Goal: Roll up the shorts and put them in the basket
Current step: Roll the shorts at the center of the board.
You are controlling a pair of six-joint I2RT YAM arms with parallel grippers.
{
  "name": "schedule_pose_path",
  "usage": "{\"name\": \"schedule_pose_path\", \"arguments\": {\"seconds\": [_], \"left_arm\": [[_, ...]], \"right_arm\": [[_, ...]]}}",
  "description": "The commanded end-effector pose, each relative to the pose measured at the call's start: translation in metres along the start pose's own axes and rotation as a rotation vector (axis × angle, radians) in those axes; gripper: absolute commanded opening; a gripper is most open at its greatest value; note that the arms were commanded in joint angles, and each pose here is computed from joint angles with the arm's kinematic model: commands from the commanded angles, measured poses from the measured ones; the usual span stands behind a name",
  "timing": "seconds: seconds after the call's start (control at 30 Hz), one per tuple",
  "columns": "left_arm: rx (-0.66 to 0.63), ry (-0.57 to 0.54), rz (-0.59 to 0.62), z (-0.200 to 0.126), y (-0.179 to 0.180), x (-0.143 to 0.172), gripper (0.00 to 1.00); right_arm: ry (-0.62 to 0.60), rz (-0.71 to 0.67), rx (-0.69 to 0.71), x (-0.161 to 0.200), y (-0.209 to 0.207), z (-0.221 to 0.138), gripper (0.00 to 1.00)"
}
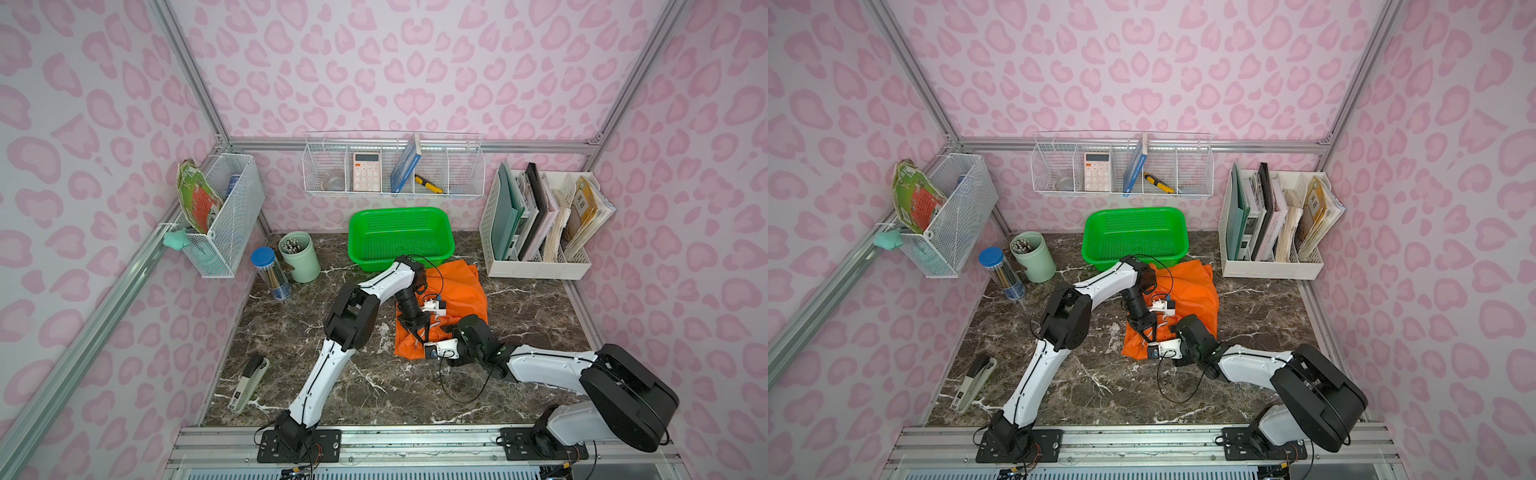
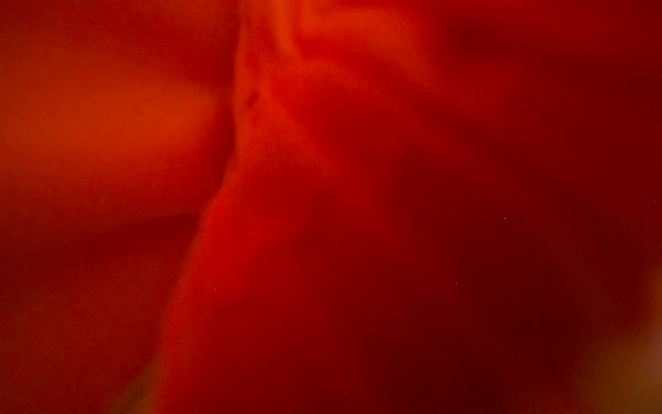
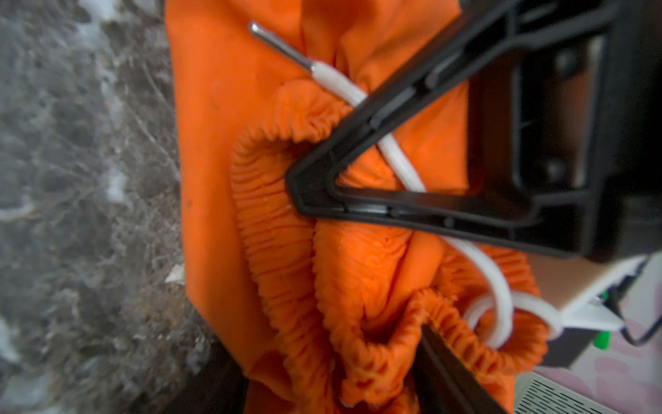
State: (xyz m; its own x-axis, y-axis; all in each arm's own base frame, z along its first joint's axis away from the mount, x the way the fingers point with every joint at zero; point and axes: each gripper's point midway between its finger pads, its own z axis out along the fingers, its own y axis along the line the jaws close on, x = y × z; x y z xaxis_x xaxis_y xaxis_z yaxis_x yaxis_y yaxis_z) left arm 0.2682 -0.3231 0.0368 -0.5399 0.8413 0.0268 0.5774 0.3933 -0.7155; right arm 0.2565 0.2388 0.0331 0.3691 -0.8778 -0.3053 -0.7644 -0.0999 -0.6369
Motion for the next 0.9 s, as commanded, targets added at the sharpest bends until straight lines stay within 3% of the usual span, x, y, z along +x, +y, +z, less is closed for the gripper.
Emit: {"name": "schedule_pose_path", "arguments": {"seconds": [0.0,0.17,0.23,0.3,0.33,0.4,0.43,0.57,0.87], "left_arm": [[-0.019,0.005,0.017,-0.005,-0.002,0.005,0.32],[-0.054,-0.019,0.016,-0.015,-0.001,0.005,0.46],[-0.069,-0.039,0.021,-0.022,-0.003,0.005,0.62],[-0.085,-0.069,0.019,-0.031,-0.005,0.004,0.64],[-0.093,-0.088,0.016,-0.036,-0.005,0.004,0.71],[-0.117,-0.133,0.006,-0.049,-0.004,0.005,0.96],[-0.131,-0.159,0.001,-0.056,-0.003,0.007,0.99],[-0.194,-0.294,-0.024,-0.091,-0.002,0.015,0.99],[-0.506,-0.563,0.009,-0.158,-0.013,0.044,0.99]], "right_arm": [[0.064,0.029,-0.140,0.017,0.035,0.004,0.50],[0.086,0.076,-0.172,0.024,0.044,0.003,0.12],[0.092,0.106,-0.181,0.026,0.047,0.001,0.00],[0.094,0.138,-0.180,0.029,0.048,-0.002,0.00],[0.091,0.157,-0.178,0.029,0.048,-0.004,0.00],[0.081,0.203,-0.176,0.029,0.047,-0.009,0.00],[0.074,0.228,-0.175,0.030,0.045,-0.011,0.00],[0.057,0.306,-0.197,0.029,0.036,-0.017,0.00],[-0.009,0.517,-0.365,0.019,0.022,-0.023,0.00]]}}
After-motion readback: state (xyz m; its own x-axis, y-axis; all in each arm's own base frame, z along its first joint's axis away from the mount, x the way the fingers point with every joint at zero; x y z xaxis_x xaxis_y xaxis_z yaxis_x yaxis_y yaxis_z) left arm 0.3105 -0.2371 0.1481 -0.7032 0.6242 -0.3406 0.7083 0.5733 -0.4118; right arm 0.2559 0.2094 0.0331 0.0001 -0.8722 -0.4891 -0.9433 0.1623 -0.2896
